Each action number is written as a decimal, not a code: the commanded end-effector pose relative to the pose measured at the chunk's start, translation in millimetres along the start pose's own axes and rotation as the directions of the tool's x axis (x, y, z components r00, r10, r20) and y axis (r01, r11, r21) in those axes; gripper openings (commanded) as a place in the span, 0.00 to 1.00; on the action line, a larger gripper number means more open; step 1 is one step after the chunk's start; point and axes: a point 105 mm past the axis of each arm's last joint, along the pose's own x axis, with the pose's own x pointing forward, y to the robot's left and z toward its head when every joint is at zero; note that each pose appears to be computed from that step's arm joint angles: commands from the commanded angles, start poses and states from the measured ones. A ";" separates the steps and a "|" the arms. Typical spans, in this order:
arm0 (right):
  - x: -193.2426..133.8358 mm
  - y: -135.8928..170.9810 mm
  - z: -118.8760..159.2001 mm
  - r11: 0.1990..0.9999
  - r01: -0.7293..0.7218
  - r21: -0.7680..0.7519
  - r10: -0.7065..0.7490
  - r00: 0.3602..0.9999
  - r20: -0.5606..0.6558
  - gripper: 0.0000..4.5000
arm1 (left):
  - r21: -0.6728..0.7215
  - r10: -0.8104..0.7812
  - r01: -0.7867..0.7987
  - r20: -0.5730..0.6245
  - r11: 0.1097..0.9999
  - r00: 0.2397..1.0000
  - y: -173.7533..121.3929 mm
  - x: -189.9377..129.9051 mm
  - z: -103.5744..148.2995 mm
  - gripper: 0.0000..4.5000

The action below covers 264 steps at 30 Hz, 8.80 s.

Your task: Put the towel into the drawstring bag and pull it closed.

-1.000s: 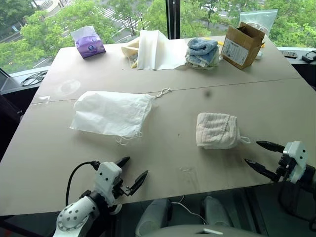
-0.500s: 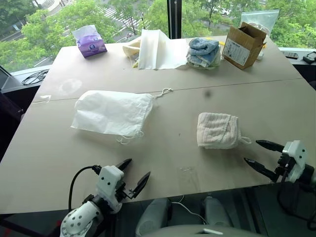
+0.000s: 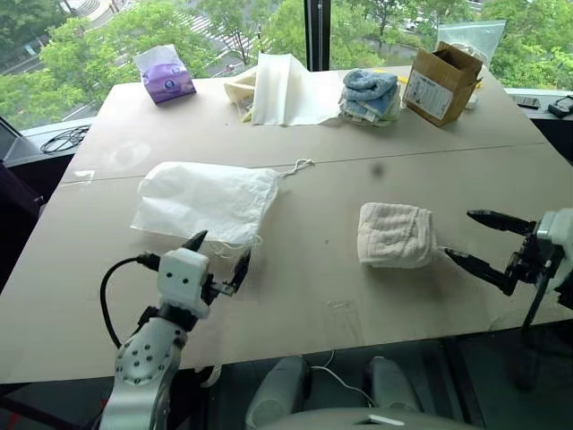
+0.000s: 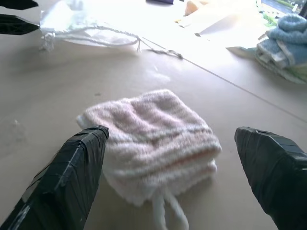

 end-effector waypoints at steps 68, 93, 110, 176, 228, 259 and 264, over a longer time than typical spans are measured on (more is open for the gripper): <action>94.4 49.7 -83.0 0.756 0.332 0.563 -0.090 0.906 -0.413 0.88 | 0.038 -0.037 0.031 0.197 0.999 0.980 0.8 81.7 65.1 0.00; 107.1 33.5 27.5 0.540 -0.085 0.837 -0.138 0.972 0.188 0.01 | 0.032 -0.426 0.430 0.217 0.902 0.878 -11.8 99.6 68.4 0.00; 82.7 51.4 -17.2 0.509 0.083 0.857 -0.190 0.982 0.018 0.00 | -0.001 -0.482 0.488 0.164 0.873 0.861 -2.2 95.0 38.7 0.77; 82.7 51.1 -12.8 0.512 0.131 0.849 -0.256 0.967 0.005 0.00 | 0.827 -0.272 0.028 0.153 0.561 0.950 -9.1 127.3 6.3 0.76; 171.3 20.8 28.7 0.254 0.061 0.965 -0.419 0.906 0.053 0.00 | -0.196 -0.571 0.594 0.162 0.781 0.805 -33.2 141.4 114.5 0.00; 200.9 1.9 35.7 0.319 0.071 0.945 -0.461 0.883 0.090 0.00 | -0.296 -0.664 0.678 0.162 0.673 0.730 -60.7 129.6 115.4 0.00; 212.4 28.4 31.2 0.444 0.074 0.893 -0.333 0.939 0.088 0.00 | -0.327 -0.713 0.728 0.190 0.602 0.675 -68.4 118.3 121.1 0.00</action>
